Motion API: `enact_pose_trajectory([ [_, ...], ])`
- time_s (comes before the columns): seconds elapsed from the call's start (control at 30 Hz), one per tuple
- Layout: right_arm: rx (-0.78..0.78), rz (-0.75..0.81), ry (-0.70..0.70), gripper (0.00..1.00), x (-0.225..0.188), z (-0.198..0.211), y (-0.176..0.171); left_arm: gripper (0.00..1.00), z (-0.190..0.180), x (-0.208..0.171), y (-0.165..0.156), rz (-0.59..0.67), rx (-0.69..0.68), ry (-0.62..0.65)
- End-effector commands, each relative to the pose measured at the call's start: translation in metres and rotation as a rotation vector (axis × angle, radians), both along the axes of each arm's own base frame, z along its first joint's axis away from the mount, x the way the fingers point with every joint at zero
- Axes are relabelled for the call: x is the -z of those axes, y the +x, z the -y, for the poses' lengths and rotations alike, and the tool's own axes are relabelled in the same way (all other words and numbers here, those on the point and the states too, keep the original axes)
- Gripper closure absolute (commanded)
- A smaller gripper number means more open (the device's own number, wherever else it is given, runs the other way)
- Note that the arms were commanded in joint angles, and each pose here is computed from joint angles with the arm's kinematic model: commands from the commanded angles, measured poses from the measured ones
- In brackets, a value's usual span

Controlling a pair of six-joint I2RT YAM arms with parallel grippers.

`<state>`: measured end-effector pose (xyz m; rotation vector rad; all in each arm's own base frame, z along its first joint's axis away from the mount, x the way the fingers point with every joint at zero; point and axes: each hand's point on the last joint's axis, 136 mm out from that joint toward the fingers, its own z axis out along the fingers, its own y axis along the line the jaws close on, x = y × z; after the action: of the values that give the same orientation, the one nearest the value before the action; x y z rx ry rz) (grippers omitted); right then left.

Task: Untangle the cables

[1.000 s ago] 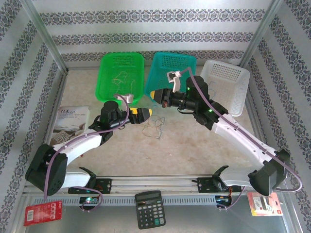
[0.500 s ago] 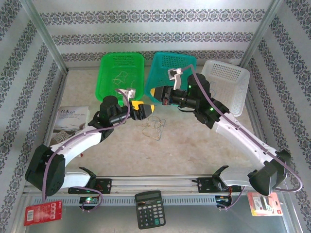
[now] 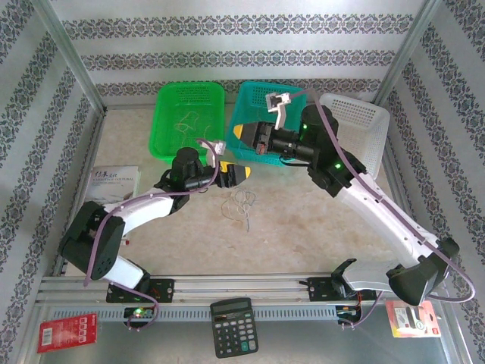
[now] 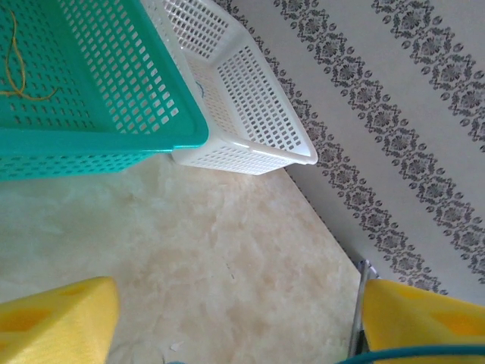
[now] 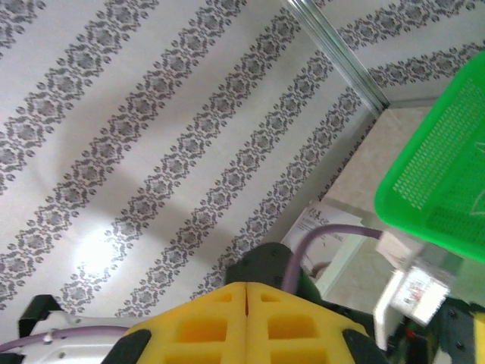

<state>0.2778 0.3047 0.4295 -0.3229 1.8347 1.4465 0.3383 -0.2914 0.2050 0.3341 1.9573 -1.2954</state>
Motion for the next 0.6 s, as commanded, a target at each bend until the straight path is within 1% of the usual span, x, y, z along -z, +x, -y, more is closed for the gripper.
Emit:
enact_pose_trajectory([
  [0.0, -0.036, 0.063, 0.075, 1.00, -0.040, -0.001, -0.011, 0.31, 0.013, -0.031, -0.001, 0.084, 0.045, -0.081],
  [0.03, -0.036, 0.073, 0.084, 1.00, -0.048, 0.000, -0.011, 0.37, 0.013, -0.029, -0.001, 0.078, 0.046, -0.083],
  [0.13, -0.036, 0.109, 0.112, 1.00, -0.069, 0.003, -0.012, 0.52, 0.014, -0.026, -0.003, 0.070, 0.048, -0.088],
  [0.33, -0.017, 0.201, 0.154, 1.00, -0.117, 0.012, -0.011, 0.71, 0.012, -0.014, -0.005, 0.046, 0.037, -0.086],
  [0.47, 0.009, 0.253, 0.182, 1.00, -0.146, 0.022, -0.008, 0.75, 0.010, -0.006, -0.005, 0.033, 0.027, -0.080],
  [0.57, 0.034, 0.290, 0.204, 1.00, -0.165, 0.031, -0.005, 0.82, 0.009, -0.002, -0.007, 0.026, 0.024, -0.081],
])
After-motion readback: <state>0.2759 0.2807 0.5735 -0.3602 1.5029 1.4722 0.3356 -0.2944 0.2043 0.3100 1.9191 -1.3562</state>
